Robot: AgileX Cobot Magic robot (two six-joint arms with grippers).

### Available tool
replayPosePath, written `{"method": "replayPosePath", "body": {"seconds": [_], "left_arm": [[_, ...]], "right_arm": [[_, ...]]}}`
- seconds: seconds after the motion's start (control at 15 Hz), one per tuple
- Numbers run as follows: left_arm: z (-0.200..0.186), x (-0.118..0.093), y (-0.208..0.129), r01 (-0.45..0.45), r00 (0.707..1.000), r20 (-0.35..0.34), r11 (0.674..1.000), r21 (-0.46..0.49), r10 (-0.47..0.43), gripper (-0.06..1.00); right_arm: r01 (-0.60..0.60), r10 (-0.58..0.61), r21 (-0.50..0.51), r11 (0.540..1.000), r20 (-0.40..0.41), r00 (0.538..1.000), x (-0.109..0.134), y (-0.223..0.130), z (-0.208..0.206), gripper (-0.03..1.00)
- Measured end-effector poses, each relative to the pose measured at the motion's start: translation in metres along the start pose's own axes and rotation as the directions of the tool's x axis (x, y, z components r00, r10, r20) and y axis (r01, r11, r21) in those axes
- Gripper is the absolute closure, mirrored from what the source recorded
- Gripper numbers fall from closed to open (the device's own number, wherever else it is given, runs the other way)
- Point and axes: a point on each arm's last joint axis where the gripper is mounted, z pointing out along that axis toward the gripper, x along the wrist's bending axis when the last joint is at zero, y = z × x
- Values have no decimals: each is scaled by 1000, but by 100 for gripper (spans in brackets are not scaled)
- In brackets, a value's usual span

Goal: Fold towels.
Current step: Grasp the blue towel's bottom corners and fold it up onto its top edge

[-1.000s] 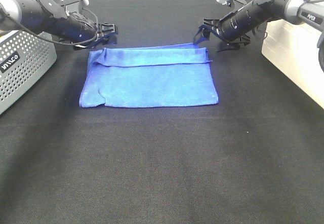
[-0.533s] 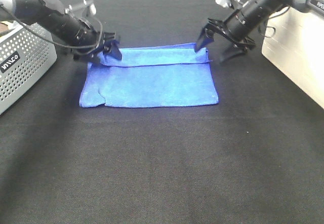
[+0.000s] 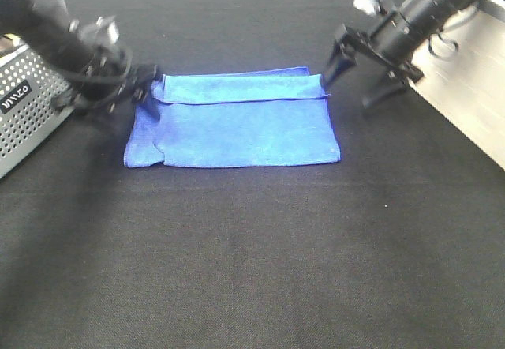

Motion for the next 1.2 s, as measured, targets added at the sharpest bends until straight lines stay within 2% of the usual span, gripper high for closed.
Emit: {"method": "replayPosePath", "body": {"seconds": [0.13,0.27,0.6,0.87,1.07,1.2], "left_arm": [[3,6,-11,17,1000,-26,1000,8,-17,27],[9,14,-24,62,997,-47,998,-1,-62,27],[11,12,-19,116,993,-16,991,-63,-117,27],[25,15,-22,121,993,-2,992,-41,-121,28],[32,5,-24,95,995,41,994,-51,-93,36],[34,4,-25,98,994,45,994,-47,-96,44]], "right_arm": [[-26,26,25,999,-2,1000,-5,-11,-1,12],[-39,40,54,998,-2,999,-18,-31,16,12],[13,-12,41,999,-30,999,-8,-40,40,12],[7,-8,-19,1000,-32,999,-1,-35,45,12],[-17,16,-18,1000,-63,998,1,-36,54,21],[-33,33,-4,999,-91,995,6,-38,66,35]]}}
